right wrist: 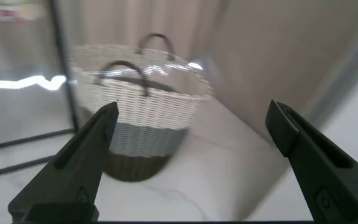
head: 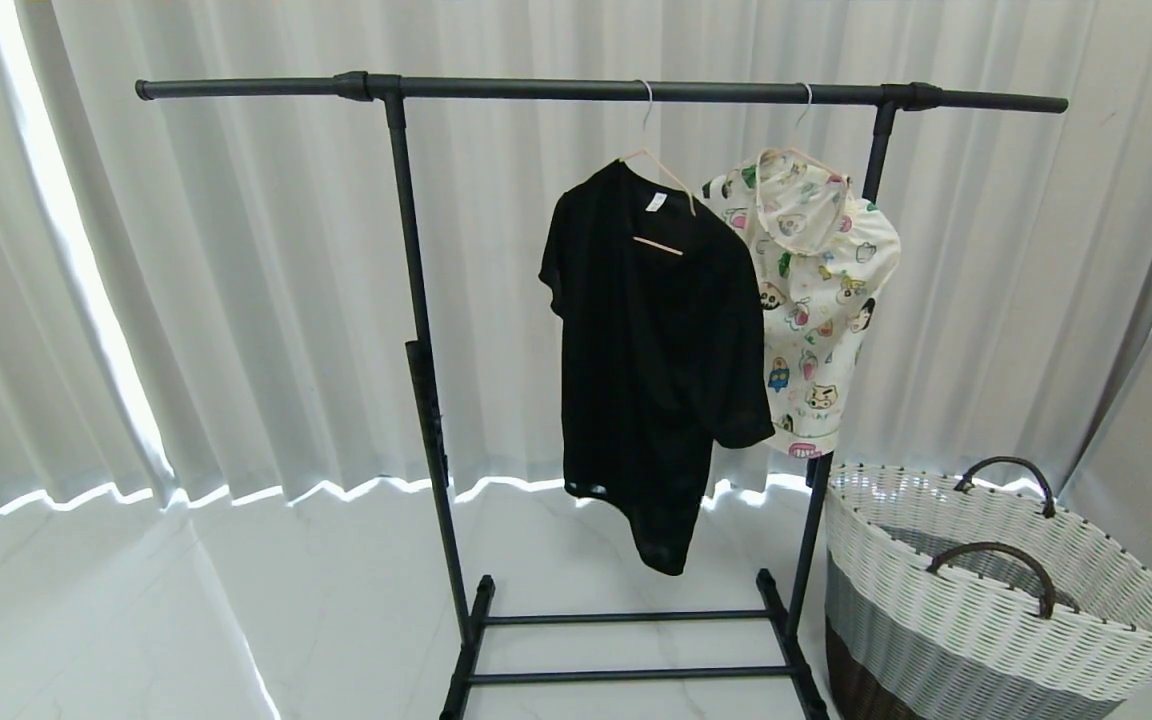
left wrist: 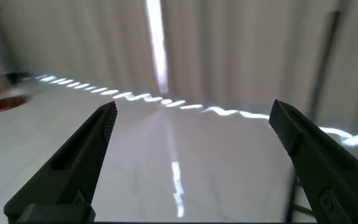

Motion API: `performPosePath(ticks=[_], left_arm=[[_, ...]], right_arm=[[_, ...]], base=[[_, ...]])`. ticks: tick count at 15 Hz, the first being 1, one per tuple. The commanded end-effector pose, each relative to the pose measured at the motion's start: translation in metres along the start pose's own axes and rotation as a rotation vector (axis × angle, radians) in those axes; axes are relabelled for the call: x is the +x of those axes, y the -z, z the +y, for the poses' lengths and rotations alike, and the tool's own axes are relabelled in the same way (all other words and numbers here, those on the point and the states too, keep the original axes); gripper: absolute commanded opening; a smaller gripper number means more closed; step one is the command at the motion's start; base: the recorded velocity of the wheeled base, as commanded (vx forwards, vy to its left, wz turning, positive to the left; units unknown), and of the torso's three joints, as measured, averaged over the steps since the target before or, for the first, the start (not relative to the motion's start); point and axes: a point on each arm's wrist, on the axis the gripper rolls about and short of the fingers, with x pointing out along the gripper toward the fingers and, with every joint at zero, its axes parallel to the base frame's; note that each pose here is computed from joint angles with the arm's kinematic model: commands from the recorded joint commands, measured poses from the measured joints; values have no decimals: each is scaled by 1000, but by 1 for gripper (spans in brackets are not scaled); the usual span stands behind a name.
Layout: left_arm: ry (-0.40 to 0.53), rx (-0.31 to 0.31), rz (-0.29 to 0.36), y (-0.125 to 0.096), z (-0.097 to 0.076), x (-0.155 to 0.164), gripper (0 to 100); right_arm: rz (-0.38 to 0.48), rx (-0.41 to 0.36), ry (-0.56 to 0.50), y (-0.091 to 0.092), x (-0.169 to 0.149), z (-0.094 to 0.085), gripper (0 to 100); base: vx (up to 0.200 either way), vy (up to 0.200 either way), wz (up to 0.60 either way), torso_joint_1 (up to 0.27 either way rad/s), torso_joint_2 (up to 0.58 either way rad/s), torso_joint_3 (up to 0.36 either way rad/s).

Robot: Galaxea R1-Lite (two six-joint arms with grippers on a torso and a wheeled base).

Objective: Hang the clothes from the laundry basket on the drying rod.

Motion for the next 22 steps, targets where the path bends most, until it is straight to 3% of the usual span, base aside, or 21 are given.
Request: performPosePath(ticks=[1,2,4,6,8,10,15,22], left_arm=[[144,-46,-37,1,-3,-2,100],[144,-51,-38,1,-3,-2,100],[141,-75,-37,1,-3,-2,100],[145,-120,-31,2,-3,-2,100],[191,-145,-29,2,-4,-2,100],[322,-249,-6,4,-7,-3,100],[321,-242,-4,4,-7,-3,100],[321,-242,-4,4,-7,-3,100]], right_arm=[[-23,-8,-243,3,0,6,100],[-36,-1,-329,2,0,8,100],[-47,2,-322,3,1,8,100],[-216,6,-225,-2,7,8,100],[-181,7,-257,1,7,9,100],[-157,41,-292,3,7,10,100],[-90,140,-290,9,8,10,100],[-90,139,-290,9,8,10,100]], base=[[0,0,0,0,0,0],[0,0,0,0,0,0],[0,0,0,0,0,0],[0,0,0,0,0,0],[0,0,0,0,0,0],[0,0,0,0,0,0],[0,0,0,0,0,0],[0,0,0,0,0,0]])
